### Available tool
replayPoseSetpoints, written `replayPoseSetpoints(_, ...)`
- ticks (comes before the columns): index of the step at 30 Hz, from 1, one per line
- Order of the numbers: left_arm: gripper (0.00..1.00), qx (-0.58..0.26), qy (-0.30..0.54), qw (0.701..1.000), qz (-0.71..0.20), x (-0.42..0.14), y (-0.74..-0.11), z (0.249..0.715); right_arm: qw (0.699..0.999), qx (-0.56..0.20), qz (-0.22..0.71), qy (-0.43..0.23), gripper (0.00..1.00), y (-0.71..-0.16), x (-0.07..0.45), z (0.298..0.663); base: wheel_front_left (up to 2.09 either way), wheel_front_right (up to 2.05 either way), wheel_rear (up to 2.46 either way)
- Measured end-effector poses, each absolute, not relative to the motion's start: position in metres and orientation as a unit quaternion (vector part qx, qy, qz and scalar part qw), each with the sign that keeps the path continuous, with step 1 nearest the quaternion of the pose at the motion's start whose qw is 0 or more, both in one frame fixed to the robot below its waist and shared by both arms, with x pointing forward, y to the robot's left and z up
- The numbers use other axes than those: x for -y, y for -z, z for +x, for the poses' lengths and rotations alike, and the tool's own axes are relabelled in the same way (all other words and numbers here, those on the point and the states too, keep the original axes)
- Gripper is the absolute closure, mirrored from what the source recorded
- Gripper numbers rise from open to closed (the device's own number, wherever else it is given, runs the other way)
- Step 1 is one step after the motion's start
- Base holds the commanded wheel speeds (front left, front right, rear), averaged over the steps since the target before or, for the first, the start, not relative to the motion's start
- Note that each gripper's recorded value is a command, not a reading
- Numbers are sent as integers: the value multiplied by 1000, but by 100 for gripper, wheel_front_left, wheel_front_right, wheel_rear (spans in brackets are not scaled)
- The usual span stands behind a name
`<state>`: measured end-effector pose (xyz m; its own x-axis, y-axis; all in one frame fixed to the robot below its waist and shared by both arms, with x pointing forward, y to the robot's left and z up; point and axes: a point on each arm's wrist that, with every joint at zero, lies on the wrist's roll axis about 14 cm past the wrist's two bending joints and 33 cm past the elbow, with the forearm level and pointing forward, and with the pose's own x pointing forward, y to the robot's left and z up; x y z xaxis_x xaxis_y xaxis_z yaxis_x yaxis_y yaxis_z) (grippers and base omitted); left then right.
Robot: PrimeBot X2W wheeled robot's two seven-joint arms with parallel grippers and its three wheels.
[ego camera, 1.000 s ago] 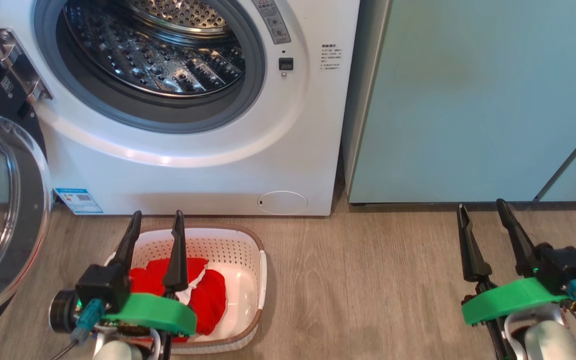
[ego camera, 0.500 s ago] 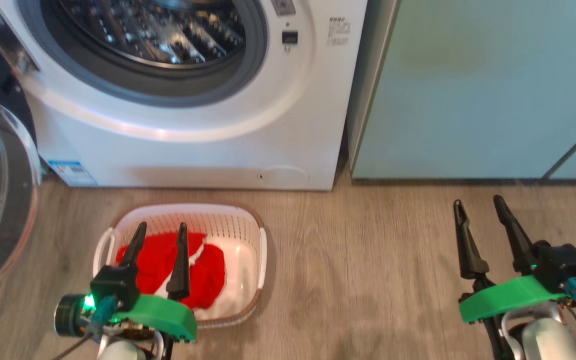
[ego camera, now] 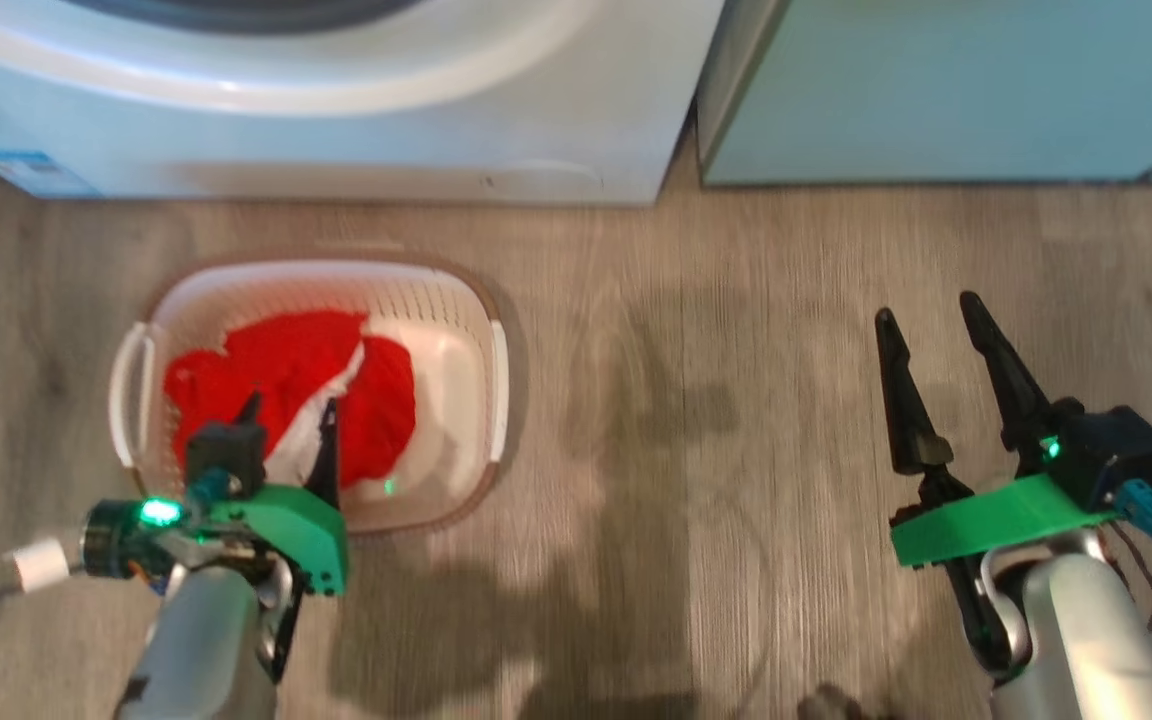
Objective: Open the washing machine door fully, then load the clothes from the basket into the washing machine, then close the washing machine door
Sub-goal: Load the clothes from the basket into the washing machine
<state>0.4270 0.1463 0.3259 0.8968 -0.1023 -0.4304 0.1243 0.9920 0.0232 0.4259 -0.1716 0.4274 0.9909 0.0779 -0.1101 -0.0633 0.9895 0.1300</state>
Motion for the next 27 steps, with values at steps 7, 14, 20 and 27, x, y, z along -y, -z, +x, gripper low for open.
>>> replayPoseSetpoints(7, 0, -325, 73, 940, 78, -163, -250, 441, 992, -98, 63, -40, 0, -389, 168, 440, 0, 0, 0)
replayPoseSetpoints(14, 0, -389, 98, 910, 108, -166, -199, 455, 989, -132, 60, -30, 0, -357, 176, 444, 0, 0, 0)
replayPoseSetpoints(20, 0, -453, 96, 877, 128, -177, -155, 459, 984, -167, 62, -15, 0, -329, 184, 439, 0, 0, 0)
replayPoseSetpoints(27, 0, -508, 94, 843, 148, -183, -118, 454, 981, -180, 67, -9, 0, -314, 188, 441, 0, 0, 0)
